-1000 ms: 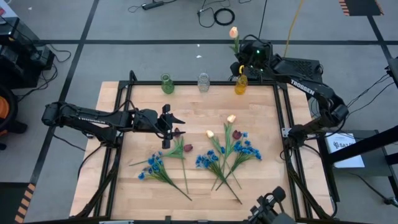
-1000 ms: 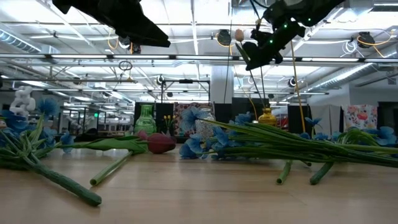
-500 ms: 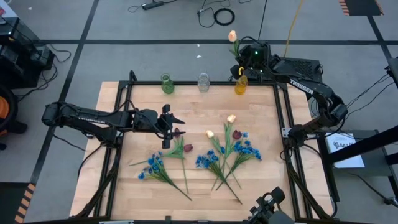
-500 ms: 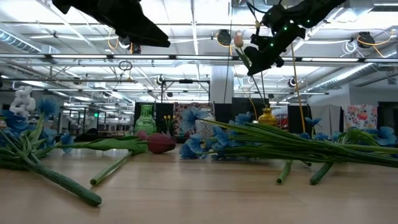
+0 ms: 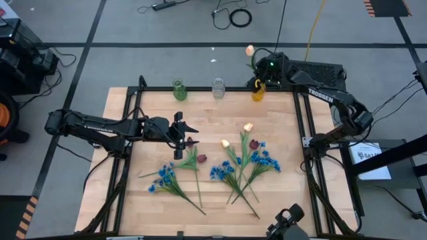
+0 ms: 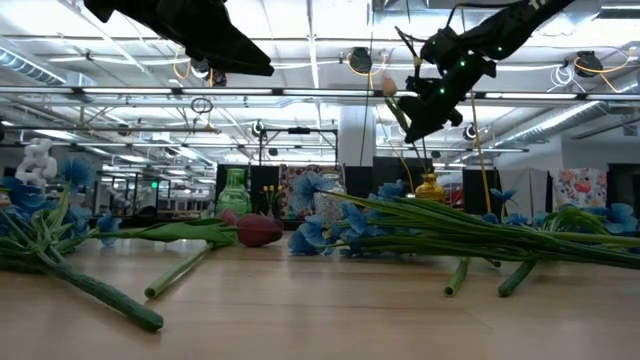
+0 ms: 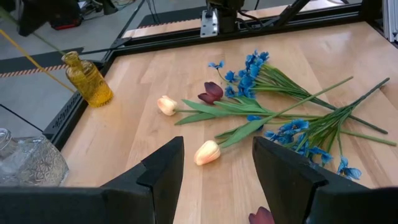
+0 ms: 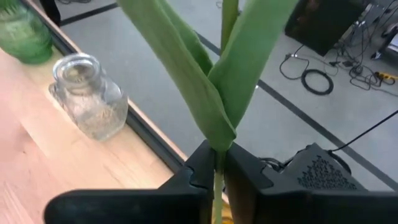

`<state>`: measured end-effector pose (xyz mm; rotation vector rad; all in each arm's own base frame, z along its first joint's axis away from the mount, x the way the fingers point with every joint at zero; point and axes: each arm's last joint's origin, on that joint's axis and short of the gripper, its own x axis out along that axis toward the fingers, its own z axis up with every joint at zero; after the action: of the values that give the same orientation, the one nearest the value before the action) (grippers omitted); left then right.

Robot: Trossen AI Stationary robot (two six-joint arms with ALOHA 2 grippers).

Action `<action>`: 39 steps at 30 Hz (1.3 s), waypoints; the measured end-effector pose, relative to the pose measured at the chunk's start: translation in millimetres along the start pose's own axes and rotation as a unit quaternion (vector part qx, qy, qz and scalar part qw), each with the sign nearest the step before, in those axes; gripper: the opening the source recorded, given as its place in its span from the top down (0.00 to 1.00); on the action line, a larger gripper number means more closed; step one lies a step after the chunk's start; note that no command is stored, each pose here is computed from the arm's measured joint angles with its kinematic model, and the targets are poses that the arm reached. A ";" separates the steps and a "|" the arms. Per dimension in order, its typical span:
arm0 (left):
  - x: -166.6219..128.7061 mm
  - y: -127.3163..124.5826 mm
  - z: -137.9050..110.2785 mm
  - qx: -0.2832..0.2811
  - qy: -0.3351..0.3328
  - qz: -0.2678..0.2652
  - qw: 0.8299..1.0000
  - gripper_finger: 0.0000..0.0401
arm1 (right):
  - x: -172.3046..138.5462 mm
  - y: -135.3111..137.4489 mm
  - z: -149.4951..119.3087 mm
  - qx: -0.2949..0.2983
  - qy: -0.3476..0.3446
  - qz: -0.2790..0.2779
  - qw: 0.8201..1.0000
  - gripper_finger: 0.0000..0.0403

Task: Sort flowers into vase by color
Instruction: Put the left yellow tulip into the orange vase

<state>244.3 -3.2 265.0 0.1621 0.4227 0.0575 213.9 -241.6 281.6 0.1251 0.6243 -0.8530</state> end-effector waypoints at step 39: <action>0.0 -0.1 -0.7 0.000 0.004 -0.001 1.000 0.51 | -43.6 -5.1 -4.0 0.034 0.010 -0.039 0.999 0.44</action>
<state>244.0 -3.2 264.3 0.1622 0.4303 0.0569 186.9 -214.6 303.5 0.1718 0.6232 -0.9496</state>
